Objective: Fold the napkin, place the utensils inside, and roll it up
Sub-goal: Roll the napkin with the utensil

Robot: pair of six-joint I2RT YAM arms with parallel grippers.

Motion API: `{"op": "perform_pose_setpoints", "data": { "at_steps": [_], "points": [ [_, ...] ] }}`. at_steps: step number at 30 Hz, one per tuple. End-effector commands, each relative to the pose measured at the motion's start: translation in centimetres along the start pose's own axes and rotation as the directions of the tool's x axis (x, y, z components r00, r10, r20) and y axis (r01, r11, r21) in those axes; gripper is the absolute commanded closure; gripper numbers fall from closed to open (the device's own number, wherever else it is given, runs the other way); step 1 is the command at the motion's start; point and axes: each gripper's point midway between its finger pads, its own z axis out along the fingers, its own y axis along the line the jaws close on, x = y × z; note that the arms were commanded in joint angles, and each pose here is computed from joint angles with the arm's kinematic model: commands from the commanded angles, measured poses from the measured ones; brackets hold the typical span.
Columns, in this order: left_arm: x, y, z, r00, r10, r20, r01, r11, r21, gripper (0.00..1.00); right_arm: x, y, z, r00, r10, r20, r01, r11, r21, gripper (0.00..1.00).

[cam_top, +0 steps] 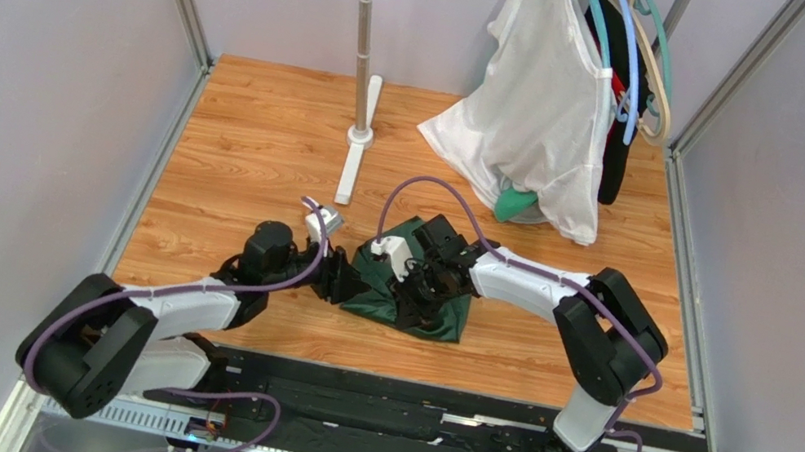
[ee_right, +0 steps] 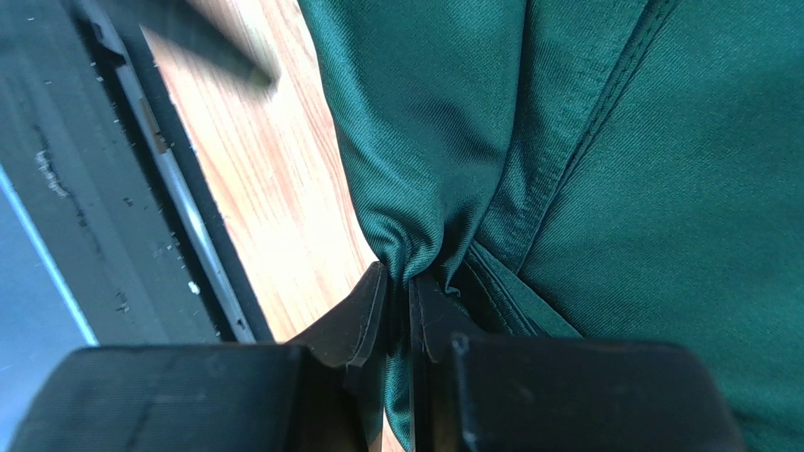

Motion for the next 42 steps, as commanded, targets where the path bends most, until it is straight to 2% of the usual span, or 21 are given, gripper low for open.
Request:
{"op": "perform_pose_setpoints", "data": {
  "at_steps": [1, 12, 17, 28, 31, 33, 34, 35, 42],
  "points": [
    [-0.9, -3.1, 1.3, 0.99, 0.133, 0.036, -0.137, 0.98, 0.142, 0.41, 0.2, 0.6, -0.3, 1.0, 0.02, -0.022, -0.021, 0.996, -0.081, 1.0],
    [1.3, -5.2, 4.9, 0.967, 0.245, -0.063, -0.219, 0.936, 0.275, 0.39, 0.6, -0.1, -0.9, 0.999, 0.036, -0.012, -0.038, 0.992, -0.118, 1.0],
    [2.4, -6.0, 5.8, 0.959, 0.264, -0.106, -0.211, 0.91, 0.356, 0.39, 0.9, -0.3, -1.0, 0.999, 0.032, -0.017, -0.034, 0.99, -0.134, 1.0],
    [5.7, -5.9, 6.0, 0.95, 0.241, -0.2, -0.167, 0.929, 0.331, 0.4, 0.6, -0.9, -1.9, 0.998, 0.064, 0.005, -0.062, 0.984, -0.165, 1.0],
    [6.6, -4.9, 6.2, 0.949, 0.227, -0.22, -0.165, 0.949, 0.268, 0.4, 0.3, -1.2, -2.0, 0.997, 0.068, 0.018, -0.064, 0.984, -0.165, 1.0],
    [6.5, -4.8, 6.0, 0.96, 0.195, -0.199, -0.143, 0.958, 0.248, 0.4, 0.3, -1.3, -2.2, 0.997, 0.076, 0.028, -0.07, 0.984, -0.165, 1.0],
    [5.8, -5.2, 5.7, 0.971, 0.198, -0.133, -0.159, 0.953, 0.258, 0.4, 0.2, -1.3, -2.2, 0.997, 0.072, 0.031, -0.066, 0.984, -0.165, 1.0],
    [5.5, -5.6, 5.5, 0.979, 0.168, -0.114, -0.133, 0.955, 0.265, 0.39, 0.2, -1.3, -2.2, 0.997, 0.073, 0.033, -0.067, 0.984, -0.165, 1.0],
    [5.2, -6.1, 5.4, 0.987, 0.152, -0.052, -0.131, 0.948, 0.291, 0.36, 0.3, -1.2, -2.2, 0.997, 0.077, 0.03, -0.071, 0.983, -0.17, 1.0]
  ]
}}
